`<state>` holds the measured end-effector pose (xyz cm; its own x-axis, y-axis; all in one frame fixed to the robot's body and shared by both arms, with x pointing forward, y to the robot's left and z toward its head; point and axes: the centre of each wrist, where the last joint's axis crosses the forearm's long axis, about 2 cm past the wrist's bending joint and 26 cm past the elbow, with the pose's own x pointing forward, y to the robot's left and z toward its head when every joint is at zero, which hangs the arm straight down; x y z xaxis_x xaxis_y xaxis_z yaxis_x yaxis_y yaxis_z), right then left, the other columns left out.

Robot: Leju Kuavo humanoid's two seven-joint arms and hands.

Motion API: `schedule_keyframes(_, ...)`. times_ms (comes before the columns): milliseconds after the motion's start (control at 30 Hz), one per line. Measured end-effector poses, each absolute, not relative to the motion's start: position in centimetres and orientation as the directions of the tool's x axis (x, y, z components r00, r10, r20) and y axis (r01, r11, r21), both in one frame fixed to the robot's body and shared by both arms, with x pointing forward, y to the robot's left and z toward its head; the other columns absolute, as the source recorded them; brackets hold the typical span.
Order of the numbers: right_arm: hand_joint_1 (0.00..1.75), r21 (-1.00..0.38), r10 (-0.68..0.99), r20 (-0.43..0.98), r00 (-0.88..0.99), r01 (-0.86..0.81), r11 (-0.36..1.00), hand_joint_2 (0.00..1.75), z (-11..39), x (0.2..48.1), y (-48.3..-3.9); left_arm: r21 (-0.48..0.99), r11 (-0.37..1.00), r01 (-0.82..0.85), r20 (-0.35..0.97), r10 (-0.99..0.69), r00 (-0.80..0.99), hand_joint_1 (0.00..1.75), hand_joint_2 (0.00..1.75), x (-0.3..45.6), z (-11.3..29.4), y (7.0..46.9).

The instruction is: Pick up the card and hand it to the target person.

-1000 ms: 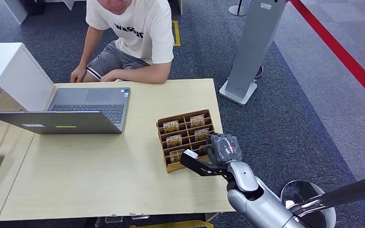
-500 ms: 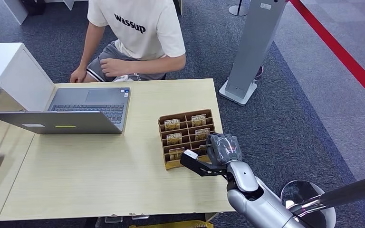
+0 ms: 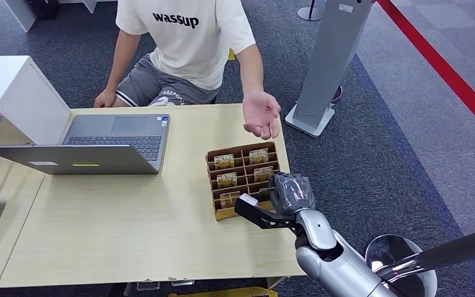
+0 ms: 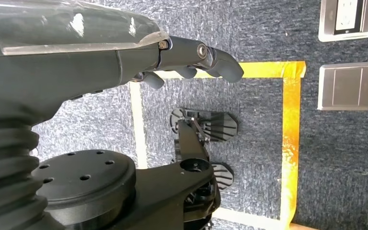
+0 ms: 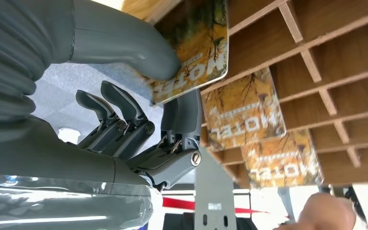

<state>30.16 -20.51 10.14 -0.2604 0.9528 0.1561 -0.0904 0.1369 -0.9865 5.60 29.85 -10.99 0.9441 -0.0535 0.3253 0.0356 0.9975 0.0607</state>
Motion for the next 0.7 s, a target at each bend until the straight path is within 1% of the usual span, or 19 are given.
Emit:
schedule_keyframes(133,1.69,-0.990,0.960,0.143,-0.241,-0.027,0.140,1.75,11.6,30.5,-20.9,0.065,0.998,0.024,0.323,-0.044,0.945,0.00,1.75,5.6,-11.0,30.0)
schedule_keyframes(333,1.69,-0.981,0.964,0.129,-0.233,0.108,0.158,1.75,15.8,30.9,-21.7,0.067,0.998,0.006,0.321,-0.027,0.947,0.00,1.75,5.6,-11.0,30.1)
schedule_keyframes(567,1.69,-0.947,0.952,0.137,-0.274,0.246,0.207,1.75,20.2,30.4,-22.0,0.065,0.998,-0.002,0.322,-0.019,0.946,0.00,1.75,5.6,-11.0,30.1)
schedule_keyframes(700,1.69,-0.925,0.940,0.152,-0.307,0.290,0.244,1.75,21.3,29.9,-21.9,0.062,0.998,-0.005,0.322,-0.015,0.947,0.00,1.75,5.6,-11.0,30.1)
